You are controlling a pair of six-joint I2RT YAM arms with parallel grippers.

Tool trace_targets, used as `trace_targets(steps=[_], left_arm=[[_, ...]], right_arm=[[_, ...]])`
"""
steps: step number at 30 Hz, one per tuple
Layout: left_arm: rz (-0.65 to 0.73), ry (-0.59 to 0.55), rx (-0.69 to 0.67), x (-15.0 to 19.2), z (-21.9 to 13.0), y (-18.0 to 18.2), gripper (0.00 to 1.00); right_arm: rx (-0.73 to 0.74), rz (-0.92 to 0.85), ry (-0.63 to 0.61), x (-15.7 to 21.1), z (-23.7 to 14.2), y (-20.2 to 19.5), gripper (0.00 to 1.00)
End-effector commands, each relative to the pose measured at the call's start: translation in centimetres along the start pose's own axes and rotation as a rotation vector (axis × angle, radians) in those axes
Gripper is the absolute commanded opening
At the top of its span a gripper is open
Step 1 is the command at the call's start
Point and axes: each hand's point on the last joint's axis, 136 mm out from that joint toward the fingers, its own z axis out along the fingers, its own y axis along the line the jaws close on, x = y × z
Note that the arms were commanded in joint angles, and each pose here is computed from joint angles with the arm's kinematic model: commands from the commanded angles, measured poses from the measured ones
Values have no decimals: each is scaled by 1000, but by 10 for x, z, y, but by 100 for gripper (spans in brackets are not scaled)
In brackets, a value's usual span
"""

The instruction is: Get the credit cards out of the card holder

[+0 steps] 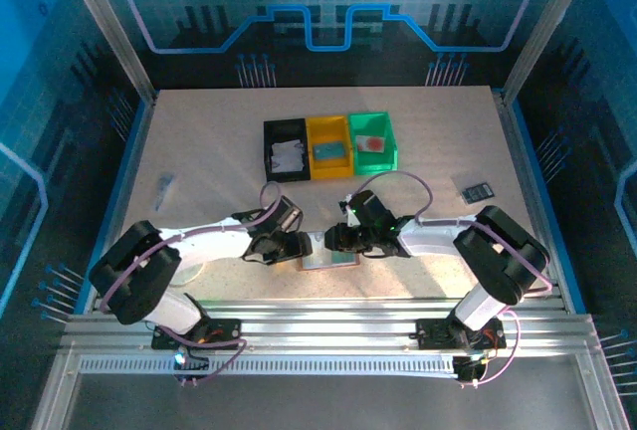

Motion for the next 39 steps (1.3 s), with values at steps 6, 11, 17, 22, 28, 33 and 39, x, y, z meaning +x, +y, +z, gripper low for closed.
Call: trace_targets(steps=[6,11,17,22,28,33,39], left_arm=[[2,233,-37,52,64,22,65],[16,249,-51,55,68,20,65],[26,268,-58,58,74,19,65],[30,273,-57,59,76,18,65],[28,270,-53,59,76,18,65],[28,272,-53,59,76,18,65],[26,270,-52,59,76,19,65]], right_arm=[[39,5,3,5,1,-4,31],[27,3,22,11,7,-4,31],[-29,2,15,13,8,3,30],[-93,-26,-1,11,5,17,25],[-141,-54,-8,12,2,27,22],[-162,-64,-17,12,-1,31,15],[-141,-61,-27,12,-4,27,4]])
